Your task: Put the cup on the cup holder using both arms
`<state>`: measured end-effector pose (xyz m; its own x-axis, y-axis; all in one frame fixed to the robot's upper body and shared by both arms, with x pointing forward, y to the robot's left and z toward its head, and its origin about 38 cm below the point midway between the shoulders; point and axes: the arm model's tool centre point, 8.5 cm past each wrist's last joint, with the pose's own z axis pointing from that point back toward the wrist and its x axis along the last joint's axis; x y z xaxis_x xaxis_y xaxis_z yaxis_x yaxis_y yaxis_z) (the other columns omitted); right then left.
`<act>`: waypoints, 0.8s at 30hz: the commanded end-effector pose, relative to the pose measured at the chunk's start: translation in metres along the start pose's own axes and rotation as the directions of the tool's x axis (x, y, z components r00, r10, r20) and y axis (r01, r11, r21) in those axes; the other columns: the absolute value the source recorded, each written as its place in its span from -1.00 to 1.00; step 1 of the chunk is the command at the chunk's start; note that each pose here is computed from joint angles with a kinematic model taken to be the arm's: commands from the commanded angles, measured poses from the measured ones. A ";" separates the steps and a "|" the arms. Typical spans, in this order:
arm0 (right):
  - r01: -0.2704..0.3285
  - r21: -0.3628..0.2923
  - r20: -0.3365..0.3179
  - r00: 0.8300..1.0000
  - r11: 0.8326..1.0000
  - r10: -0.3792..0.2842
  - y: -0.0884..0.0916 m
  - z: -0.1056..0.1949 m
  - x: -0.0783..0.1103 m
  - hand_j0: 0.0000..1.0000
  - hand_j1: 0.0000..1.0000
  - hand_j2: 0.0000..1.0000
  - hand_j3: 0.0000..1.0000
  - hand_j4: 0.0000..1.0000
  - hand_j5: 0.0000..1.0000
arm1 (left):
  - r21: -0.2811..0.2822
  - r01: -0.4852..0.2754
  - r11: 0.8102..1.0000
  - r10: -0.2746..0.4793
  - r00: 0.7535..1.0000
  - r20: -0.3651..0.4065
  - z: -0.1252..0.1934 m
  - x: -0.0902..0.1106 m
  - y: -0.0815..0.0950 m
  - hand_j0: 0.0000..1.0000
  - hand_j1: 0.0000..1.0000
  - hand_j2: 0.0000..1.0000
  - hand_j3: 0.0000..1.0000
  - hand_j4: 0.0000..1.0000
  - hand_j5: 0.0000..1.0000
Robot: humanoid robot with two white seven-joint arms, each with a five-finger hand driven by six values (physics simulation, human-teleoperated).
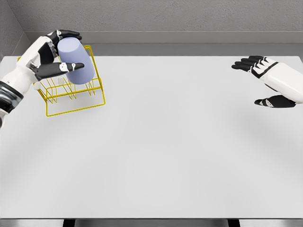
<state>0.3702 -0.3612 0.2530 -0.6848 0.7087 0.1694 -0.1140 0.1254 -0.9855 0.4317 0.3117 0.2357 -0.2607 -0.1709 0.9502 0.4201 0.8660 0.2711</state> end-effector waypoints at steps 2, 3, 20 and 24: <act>0.005 -0.004 0.000 1.000 1.000 -0.005 -0.001 0.000 0.000 1.00 1.00 1.00 1.00 1.00 1.00 | -0.006 0.004 1.000 -0.004 1.000 -0.004 0.000 -0.001 -0.001 0.76 0.76 0.76 0.76 0.76 0.76; 0.005 -0.004 0.000 1.000 1.000 -0.005 -0.001 0.000 0.000 1.00 1.00 1.00 1.00 1.00 1.00 | -0.007 0.006 1.000 -0.006 1.000 -0.004 0.000 -0.001 -0.001 0.90 0.90 0.90 0.90 0.90 0.90; 0.005 -0.004 0.000 1.000 1.000 -0.005 -0.001 0.000 0.000 1.00 1.00 1.00 1.00 1.00 1.00 | -0.028 0.036 0.999 -0.031 0.988 0.152 -0.003 0.031 -0.002 1.00 1.00 1.00 1.00 1.00 1.00; 0.005 -0.004 0.000 1.000 1.000 -0.005 -0.001 0.000 0.000 1.00 1.00 1.00 1.00 1.00 1.00 | -0.029 0.037 0.999 -0.029 0.970 0.241 0.005 0.039 -0.001 1.00 1.00 1.00 1.00 1.00 1.00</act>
<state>0.3703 -0.3613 0.2529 -0.6846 0.7089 0.1697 -0.1143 0.1256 -0.9855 0.4171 0.3062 0.2559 -0.4137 -0.1025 0.9046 0.4415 0.8464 0.2978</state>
